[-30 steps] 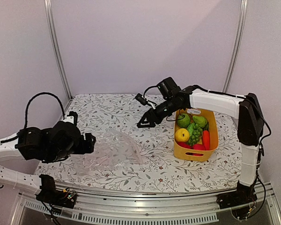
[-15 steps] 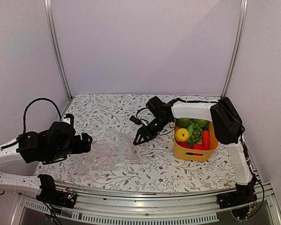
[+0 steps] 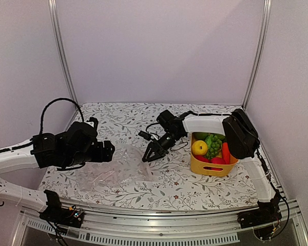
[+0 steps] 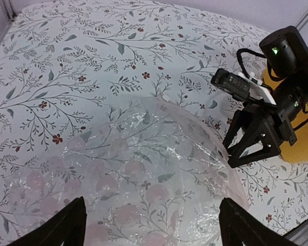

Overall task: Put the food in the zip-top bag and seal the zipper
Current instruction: Adjust the zipper food storage bag at the center of the board.

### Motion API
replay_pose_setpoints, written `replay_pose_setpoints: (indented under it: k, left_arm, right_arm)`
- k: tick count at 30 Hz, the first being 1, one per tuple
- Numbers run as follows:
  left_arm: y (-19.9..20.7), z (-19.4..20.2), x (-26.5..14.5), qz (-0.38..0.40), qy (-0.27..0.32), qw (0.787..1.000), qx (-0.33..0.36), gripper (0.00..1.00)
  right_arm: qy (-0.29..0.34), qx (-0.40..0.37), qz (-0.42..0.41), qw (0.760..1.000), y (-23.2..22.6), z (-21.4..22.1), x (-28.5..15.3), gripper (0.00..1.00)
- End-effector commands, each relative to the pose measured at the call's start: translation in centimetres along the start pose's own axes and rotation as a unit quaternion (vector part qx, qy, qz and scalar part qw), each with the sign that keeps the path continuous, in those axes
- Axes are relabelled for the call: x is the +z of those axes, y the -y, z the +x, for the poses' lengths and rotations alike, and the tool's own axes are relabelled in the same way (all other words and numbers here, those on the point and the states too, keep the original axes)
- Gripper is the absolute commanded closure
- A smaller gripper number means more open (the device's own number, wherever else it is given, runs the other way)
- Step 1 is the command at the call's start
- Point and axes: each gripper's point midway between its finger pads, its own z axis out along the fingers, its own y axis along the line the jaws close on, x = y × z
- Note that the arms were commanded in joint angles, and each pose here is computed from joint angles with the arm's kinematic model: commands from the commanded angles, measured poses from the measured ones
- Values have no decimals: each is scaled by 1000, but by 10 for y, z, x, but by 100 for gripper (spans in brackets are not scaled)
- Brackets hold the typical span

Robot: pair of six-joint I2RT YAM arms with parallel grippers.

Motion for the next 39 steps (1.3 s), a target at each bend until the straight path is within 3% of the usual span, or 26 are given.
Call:
replay_pose_setpoints:
  k: [1,6,15,20,26,30,31,35,39]
  left_arm:
    - [9,-10,-1,17,3,1000,-2,11]
    - [8,-12,-8,28,10,999,-19,12]
    - [-2,0,-8,21,0,999,-28,14]
    - [-11,22,7,-4,-26,1000,-10,20]
    - [-19,34,16,-26,-40,999,0,21]
    - [-20,30,12,-24,-31,999,-6,21]
    - [-19,27,10,-22,-27,999,-8,21]
    - [-15,-5,-8,-16,15,1000,3,21]
    - [-10,-51,-35,-21,68,997,26,20]
  right_arm:
    - [-9,15,-65,998,-14,1,9,66]
    - [-10,30,-84,996,-14,-1,13,70]
    - [-16,63,-58,996,7,2,27,60]
    - [-17,68,-82,994,2,0,29,61]
    - [-16,66,-152,986,-13,-8,30,71]
    - [-14,63,-165,984,-20,-12,29,94]
    - [-11,56,-160,985,-21,-13,28,99]
    - [12,-10,-91,996,-37,-22,6,100]
    - [63,-152,32,986,-76,-48,-46,100]
